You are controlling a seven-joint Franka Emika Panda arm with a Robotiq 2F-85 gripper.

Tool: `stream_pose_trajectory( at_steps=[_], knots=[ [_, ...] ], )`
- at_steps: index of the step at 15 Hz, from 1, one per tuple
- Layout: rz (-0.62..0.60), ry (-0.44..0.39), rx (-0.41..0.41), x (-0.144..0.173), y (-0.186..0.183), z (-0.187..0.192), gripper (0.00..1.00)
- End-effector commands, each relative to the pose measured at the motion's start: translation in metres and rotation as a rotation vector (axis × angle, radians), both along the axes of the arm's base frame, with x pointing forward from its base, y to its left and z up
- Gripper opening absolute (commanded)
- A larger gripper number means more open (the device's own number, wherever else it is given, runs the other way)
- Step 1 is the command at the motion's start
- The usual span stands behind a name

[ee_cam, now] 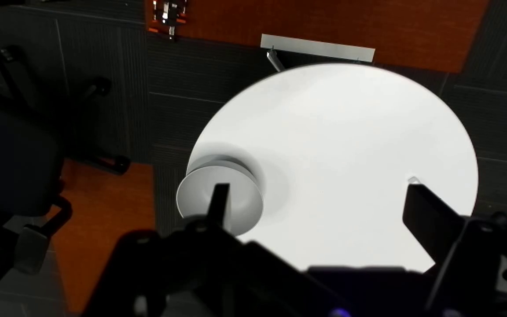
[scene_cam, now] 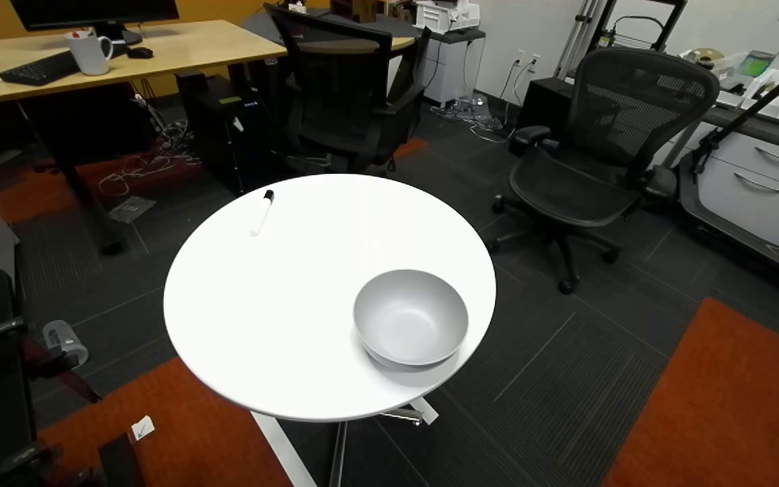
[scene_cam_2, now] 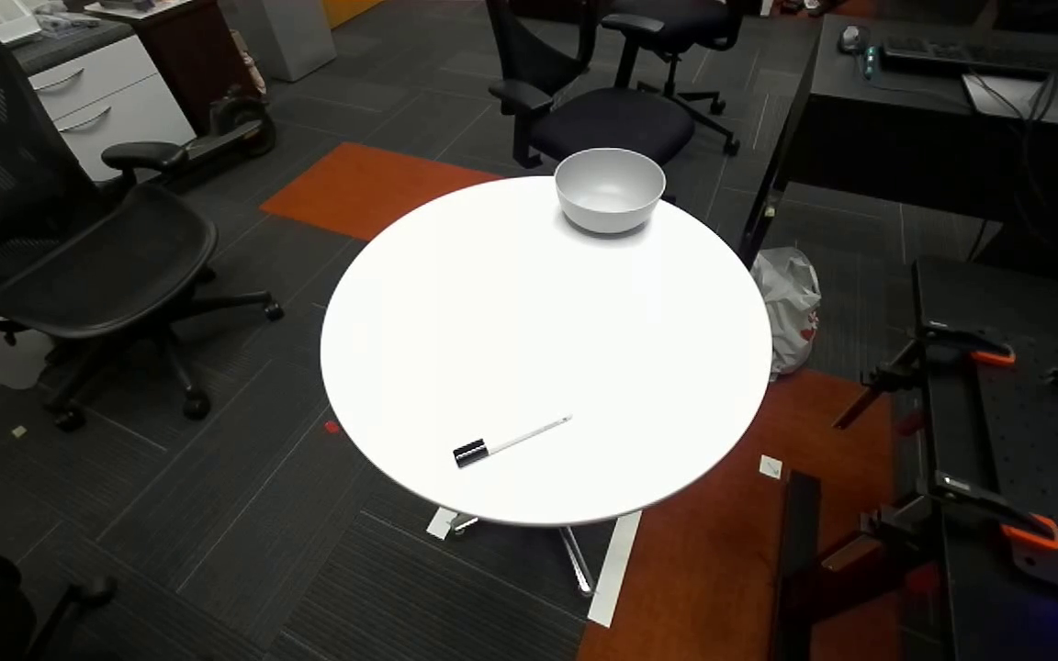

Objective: Put the marker in the bowl

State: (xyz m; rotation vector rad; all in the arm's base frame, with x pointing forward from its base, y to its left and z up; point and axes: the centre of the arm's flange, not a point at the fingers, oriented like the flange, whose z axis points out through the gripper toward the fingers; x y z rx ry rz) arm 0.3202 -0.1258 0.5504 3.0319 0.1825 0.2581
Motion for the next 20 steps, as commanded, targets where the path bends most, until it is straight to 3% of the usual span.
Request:
stream_pose_trajectory(
  at_steps=[1,7,20],
  knots=[
    [0.051,0.001,-0.020,0.018,0.007,-0.009,1.00],
    [0.250,0.022,-0.027,0.083,0.046,-0.063,1.00],
    [0.652,0.145,0.018,0.210,0.150,-0.251,1.00]
  ],
)
